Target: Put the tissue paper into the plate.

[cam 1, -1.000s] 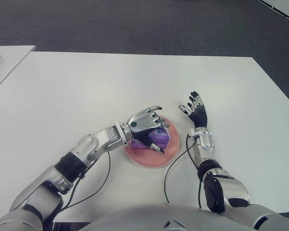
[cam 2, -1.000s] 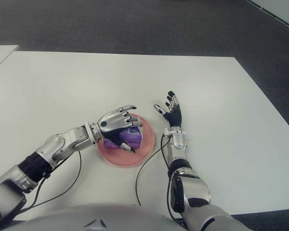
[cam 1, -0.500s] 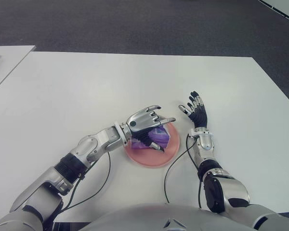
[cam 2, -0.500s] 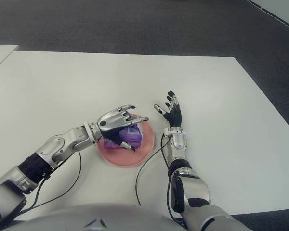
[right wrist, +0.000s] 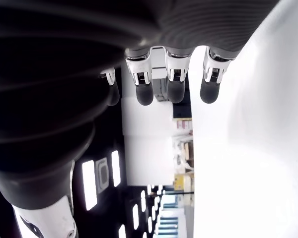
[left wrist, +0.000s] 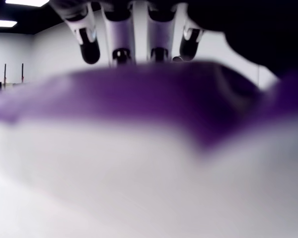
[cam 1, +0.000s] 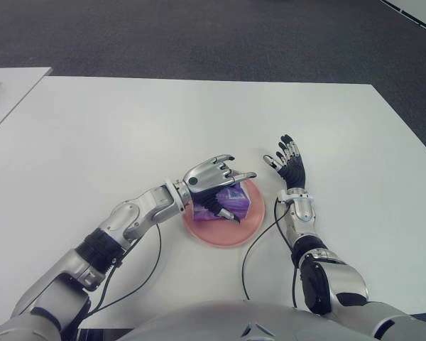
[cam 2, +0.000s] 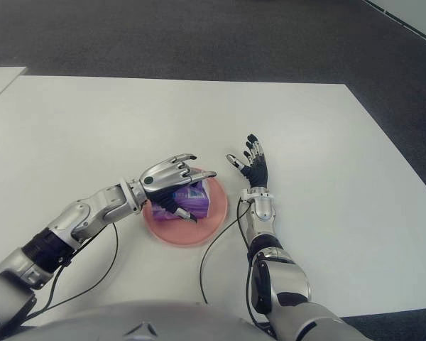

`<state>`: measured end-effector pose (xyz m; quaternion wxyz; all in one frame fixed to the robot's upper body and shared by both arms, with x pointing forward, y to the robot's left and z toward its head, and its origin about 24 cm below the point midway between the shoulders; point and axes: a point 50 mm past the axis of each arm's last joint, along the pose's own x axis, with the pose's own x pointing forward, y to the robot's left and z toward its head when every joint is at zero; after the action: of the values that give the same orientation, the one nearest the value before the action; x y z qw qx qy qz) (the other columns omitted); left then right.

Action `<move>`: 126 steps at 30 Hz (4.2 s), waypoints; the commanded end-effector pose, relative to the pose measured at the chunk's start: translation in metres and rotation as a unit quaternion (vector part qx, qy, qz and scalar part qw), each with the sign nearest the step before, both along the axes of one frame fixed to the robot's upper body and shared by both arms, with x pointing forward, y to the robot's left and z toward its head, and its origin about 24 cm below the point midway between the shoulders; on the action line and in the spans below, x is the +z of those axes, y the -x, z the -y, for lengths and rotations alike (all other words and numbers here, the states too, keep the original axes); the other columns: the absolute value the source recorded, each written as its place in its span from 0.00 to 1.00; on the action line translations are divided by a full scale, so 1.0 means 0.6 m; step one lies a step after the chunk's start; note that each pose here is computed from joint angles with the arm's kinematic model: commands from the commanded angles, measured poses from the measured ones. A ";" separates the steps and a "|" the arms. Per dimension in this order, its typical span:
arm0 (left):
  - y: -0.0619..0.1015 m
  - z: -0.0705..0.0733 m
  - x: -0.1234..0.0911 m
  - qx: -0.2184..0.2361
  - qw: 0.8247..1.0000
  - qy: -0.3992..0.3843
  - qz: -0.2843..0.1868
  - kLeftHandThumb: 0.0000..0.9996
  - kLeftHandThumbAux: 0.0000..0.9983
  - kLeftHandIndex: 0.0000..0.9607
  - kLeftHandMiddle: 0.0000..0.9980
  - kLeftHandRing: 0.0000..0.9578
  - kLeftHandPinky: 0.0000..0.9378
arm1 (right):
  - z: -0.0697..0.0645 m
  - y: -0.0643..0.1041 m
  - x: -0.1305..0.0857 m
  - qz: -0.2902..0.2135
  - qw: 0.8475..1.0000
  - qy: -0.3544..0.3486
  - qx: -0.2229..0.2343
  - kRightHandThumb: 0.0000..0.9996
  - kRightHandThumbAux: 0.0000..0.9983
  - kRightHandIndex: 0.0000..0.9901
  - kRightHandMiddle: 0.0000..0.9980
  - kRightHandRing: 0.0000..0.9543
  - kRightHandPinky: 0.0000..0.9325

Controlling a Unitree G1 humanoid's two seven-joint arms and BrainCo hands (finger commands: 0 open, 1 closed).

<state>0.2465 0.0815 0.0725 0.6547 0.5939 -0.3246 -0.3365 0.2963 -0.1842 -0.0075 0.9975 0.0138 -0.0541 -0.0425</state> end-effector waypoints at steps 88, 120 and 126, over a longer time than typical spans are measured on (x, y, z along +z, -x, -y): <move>-0.012 -0.111 -0.140 0.372 0.672 0.570 -0.292 0.00 0.43 0.00 0.00 0.00 0.00 | -0.004 0.021 -0.035 -0.054 0.998 -0.012 -0.005 0.08 0.78 0.01 0.00 0.00 0.02; 0.013 -0.141 -0.202 0.378 0.671 0.559 -0.307 0.00 0.42 0.00 0.00 0.00 0.00 | -0.002 0.021 -0.035 -0.054 0.998 -0.012 -0.005 0.08 0.78 0.01 0.00 0.00 0.02; 0.011 -0.145 -0.191 0.372 0.677 0.567 -0.287 0.00 0.43 0.00 0.00 0.00 0.00 | -0.001 0.021 -0.035 -0.054 0.998 -0.012 -0.005 0.08 0.78 0.01 0.00 0.00 0.02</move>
<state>0.2606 0.1626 -0.0215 0.9978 0.0440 -0.0450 0.0209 0.2972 -0.1830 -0.0078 0.9977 0.0149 -0.0512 -0.0423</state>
